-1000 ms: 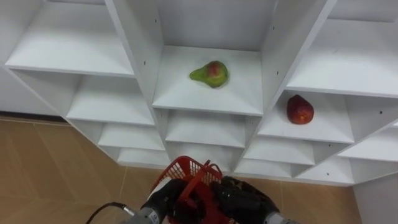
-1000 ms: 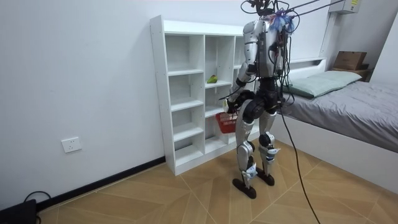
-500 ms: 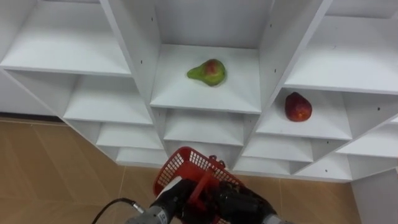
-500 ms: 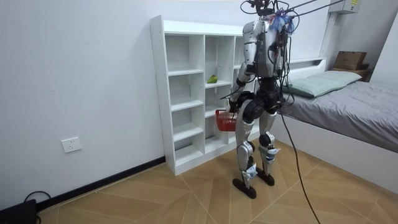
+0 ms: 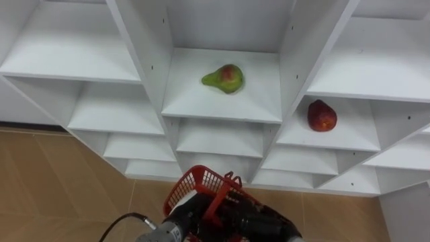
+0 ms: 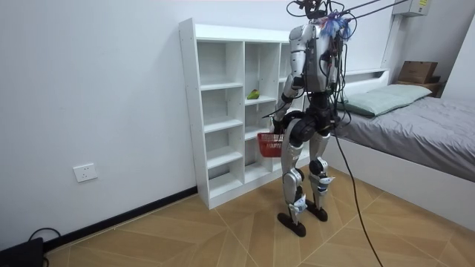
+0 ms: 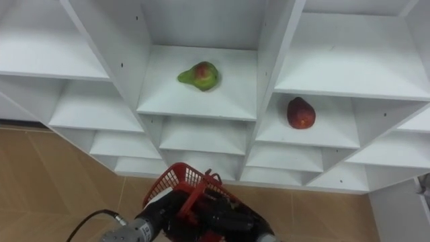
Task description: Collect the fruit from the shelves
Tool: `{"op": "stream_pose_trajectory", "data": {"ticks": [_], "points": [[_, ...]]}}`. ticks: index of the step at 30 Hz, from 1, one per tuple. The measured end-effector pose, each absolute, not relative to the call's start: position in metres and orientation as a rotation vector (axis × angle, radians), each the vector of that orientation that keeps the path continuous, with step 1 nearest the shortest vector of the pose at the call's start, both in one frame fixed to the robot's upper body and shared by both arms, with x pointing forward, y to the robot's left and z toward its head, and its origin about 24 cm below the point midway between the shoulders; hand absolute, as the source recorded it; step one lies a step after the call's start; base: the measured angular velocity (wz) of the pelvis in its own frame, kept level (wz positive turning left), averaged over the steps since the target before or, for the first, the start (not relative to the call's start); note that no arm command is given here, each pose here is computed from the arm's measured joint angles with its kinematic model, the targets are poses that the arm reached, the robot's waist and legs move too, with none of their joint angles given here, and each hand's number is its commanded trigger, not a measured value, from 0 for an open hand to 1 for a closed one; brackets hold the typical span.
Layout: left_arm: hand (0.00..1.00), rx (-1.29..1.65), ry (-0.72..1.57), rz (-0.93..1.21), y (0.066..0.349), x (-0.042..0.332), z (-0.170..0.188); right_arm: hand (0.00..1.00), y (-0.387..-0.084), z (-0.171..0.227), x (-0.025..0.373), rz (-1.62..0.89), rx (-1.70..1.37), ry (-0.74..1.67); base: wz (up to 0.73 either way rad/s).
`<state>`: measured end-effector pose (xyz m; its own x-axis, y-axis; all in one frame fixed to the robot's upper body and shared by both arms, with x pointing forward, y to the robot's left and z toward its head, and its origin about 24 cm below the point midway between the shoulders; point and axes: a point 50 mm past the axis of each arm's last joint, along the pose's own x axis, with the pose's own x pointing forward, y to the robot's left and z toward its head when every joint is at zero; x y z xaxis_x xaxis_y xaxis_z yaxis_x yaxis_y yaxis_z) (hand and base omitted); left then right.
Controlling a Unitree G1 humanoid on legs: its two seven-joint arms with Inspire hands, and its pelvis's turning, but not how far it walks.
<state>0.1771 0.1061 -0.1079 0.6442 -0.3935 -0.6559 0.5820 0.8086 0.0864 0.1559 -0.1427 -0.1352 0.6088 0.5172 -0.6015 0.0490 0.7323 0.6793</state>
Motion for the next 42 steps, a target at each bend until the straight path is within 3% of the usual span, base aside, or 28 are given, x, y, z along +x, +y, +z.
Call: {"op": "stream_pose_trajectory", "data": {"ticks": [42], "points": [[1.0,0.309,0.688,-0.528,0.107,0.177,-0.1095,0.0,-0.1488,-0.1404,0.1502,0.19,0.77,0.919,0.0]]}}
